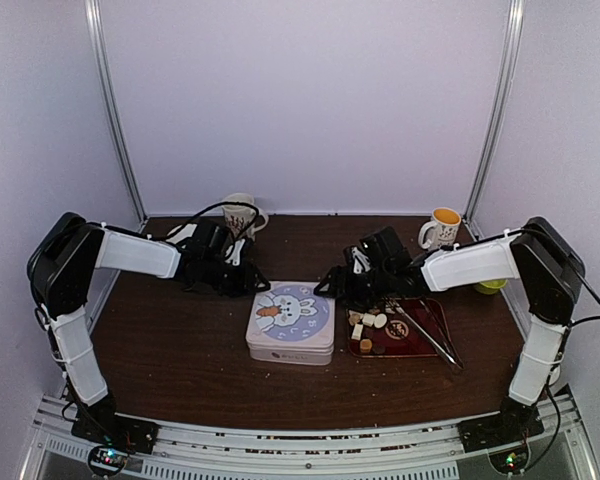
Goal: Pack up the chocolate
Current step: Adjust the box lid on the packing box.
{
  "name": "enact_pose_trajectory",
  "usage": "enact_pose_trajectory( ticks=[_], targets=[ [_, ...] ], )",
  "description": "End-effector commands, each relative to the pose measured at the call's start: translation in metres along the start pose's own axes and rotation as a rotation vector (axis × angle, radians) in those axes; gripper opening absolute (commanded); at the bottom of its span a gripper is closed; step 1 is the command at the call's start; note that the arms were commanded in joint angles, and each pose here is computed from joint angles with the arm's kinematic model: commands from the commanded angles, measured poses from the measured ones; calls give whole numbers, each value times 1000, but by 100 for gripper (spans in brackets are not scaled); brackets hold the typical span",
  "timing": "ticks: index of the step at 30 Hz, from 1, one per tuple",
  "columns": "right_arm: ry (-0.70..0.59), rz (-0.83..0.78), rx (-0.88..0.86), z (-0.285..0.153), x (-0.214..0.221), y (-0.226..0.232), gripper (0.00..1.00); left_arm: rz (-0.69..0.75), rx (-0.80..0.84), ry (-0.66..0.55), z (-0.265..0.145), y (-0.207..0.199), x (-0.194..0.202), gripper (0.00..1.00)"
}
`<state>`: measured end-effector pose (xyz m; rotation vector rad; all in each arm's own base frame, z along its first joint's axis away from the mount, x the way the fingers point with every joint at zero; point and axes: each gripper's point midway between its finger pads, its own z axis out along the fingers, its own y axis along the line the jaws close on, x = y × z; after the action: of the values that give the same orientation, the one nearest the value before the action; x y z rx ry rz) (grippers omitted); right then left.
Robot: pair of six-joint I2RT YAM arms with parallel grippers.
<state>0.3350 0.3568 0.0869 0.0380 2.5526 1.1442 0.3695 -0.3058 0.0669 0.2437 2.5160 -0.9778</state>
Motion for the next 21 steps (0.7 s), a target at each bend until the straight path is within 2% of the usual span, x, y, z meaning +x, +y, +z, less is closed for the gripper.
enact_pose_trajectory(
  ticks=[1, 11, 21],
  targets=[
    [3, 18, -54, -1, 7, 5, 66, 34, 48, 13, 5, -12, 0, 33],
    [27, 61, -83, -1, 37, -4, 54, 25, 22, 44, 12, -3, 11, 32],
    [37, 70, -122, -10, 59, 2, 53, 32, 9, 67, 15, -2, 20, 32]
  ],
)
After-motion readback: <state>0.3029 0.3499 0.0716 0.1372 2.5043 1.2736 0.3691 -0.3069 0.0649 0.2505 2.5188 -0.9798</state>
